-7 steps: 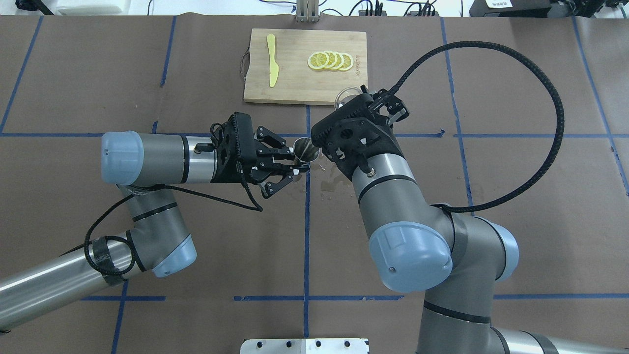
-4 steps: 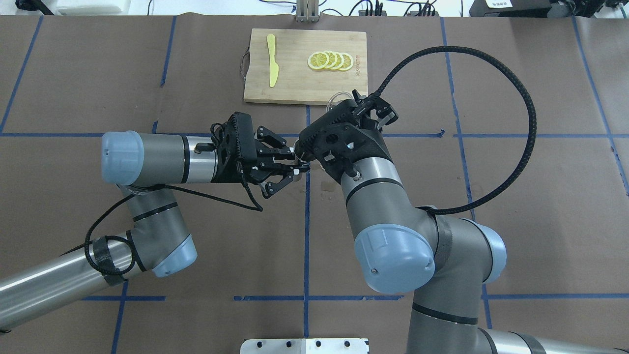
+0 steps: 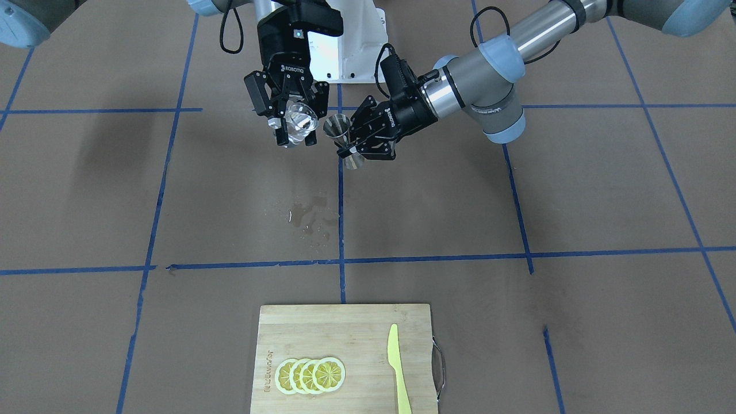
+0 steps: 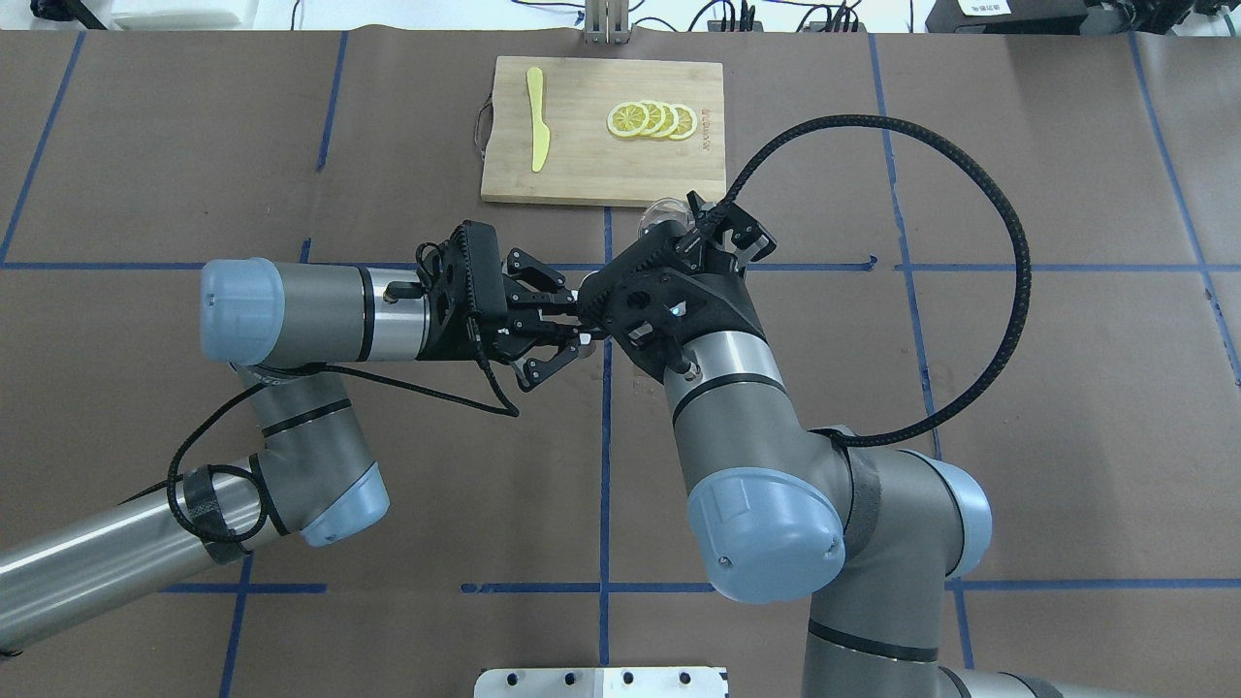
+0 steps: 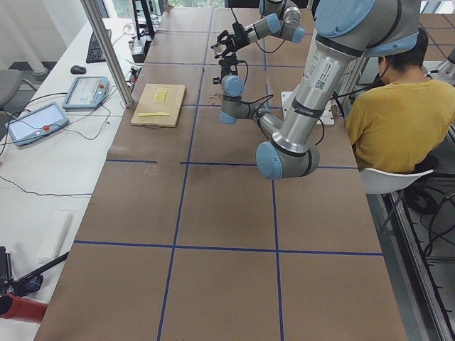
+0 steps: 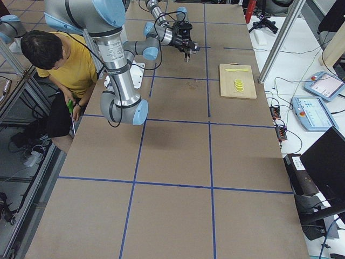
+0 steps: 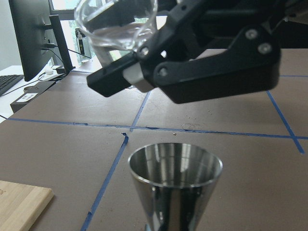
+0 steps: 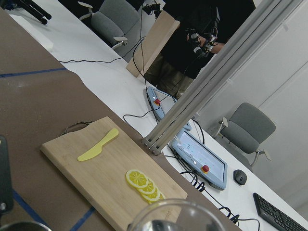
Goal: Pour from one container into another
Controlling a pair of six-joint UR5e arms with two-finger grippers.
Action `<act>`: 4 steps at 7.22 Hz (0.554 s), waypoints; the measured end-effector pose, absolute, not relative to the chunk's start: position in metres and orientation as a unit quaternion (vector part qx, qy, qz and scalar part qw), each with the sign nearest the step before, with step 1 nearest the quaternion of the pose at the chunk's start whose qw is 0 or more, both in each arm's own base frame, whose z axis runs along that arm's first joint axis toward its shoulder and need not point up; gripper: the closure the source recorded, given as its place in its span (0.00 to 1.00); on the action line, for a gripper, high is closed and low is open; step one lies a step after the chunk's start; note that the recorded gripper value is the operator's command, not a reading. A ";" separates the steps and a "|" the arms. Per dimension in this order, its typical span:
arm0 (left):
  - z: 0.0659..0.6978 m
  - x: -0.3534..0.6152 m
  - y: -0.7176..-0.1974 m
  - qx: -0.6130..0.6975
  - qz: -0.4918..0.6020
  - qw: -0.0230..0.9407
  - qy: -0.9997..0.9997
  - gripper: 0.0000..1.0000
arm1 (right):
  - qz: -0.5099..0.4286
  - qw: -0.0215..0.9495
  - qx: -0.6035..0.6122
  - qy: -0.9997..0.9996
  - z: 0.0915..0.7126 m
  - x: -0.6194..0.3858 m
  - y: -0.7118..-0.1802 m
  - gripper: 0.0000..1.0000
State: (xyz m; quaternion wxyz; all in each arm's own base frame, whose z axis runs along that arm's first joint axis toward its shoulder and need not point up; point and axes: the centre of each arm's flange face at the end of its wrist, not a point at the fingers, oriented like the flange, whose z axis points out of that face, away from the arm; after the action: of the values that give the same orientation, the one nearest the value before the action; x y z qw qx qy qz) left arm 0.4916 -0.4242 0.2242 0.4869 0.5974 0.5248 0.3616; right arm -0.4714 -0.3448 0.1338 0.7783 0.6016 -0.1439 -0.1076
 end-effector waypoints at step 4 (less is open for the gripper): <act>0.224 0.492 -0.424 0.598 0.362 0.486 0.525 1.00 | -0.123 0.773 0.610 -0.126 0.132 -0.478 -0.332 1.00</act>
State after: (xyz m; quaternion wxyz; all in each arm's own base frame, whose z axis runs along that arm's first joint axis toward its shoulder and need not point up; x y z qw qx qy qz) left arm 0.4917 -0.4239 0.2241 0.4864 0.5975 0.5250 0.3616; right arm -0.4780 -0.3318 0.1320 0.7727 0.6098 -0.1262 -0.1229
